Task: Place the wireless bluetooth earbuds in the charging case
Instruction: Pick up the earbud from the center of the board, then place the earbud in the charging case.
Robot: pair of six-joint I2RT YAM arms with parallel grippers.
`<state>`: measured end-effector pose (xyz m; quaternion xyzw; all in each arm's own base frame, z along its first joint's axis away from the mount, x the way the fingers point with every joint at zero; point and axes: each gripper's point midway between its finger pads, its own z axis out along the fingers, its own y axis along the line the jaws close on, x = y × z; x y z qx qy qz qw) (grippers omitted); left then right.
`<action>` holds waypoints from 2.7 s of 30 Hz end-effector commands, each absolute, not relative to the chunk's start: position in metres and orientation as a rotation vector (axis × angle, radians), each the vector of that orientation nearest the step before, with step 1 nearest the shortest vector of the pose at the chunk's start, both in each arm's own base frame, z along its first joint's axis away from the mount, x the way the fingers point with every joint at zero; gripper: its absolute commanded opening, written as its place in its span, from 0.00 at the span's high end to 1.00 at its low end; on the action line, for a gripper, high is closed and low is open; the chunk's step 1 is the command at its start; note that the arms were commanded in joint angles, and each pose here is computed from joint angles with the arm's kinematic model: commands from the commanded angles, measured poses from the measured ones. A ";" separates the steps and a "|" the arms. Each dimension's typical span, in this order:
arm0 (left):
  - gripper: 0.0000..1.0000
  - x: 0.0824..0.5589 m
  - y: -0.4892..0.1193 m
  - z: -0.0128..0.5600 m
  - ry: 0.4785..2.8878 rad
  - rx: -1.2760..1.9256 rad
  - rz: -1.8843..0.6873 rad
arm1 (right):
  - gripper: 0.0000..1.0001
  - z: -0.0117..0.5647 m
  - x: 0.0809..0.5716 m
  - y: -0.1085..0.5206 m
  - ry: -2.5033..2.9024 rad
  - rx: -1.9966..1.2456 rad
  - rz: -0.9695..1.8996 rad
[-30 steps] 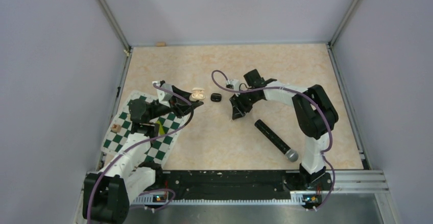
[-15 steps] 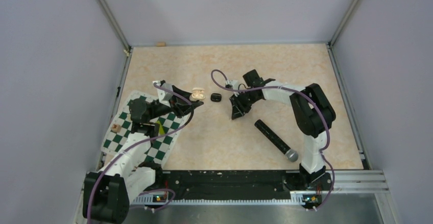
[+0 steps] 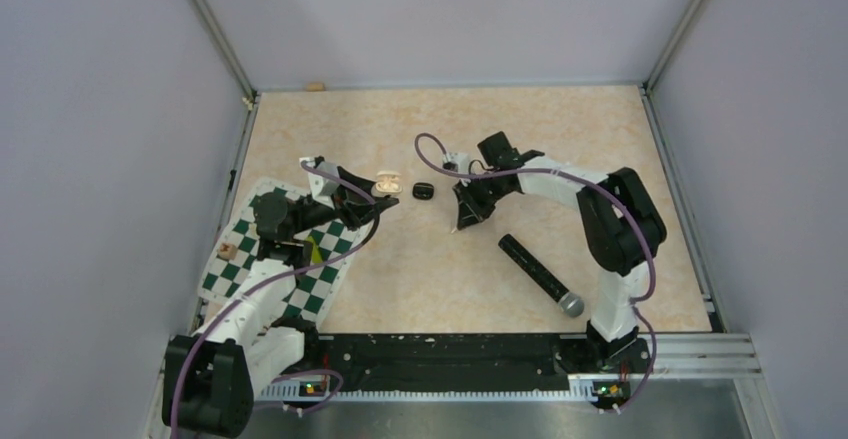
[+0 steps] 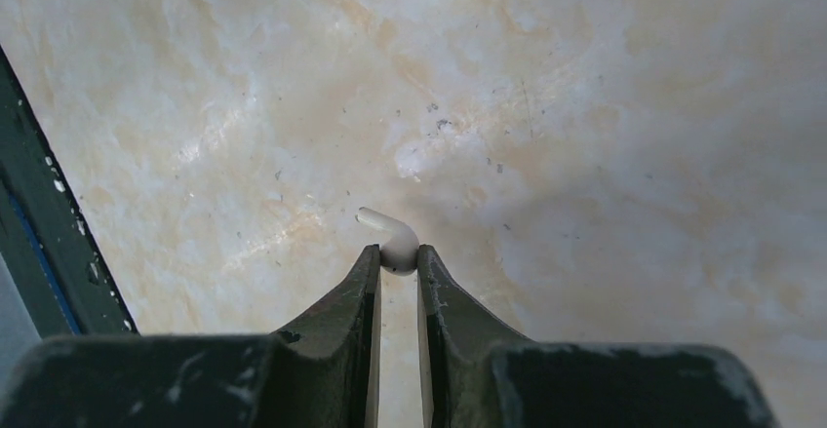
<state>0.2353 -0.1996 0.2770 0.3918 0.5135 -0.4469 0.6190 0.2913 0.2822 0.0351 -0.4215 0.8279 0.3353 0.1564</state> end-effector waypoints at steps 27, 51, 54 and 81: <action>1.00 0.251 -0.238 0.282 1.265 1.006 -1.180 | 0.91 0.380 0.276 0.299 1.432 -1.176 0.378; 1.00 0.241 -0.235 0.270 1.261 1.002 -1.157 | 0.92 0.350 0.234 0.360 1.361 -1.387 0.337; 1.00 0.241 -0.235 0.270 1.259 1.002 -1.154 | 0.92 0.350 0.236 0.361 1.365 -1.379 0.312; 1.00 0.241 -0.235 0.272 1.262 1.000 -1.163 | 0.92 0.342 0.227 0.378 1.349 -1.417 0.294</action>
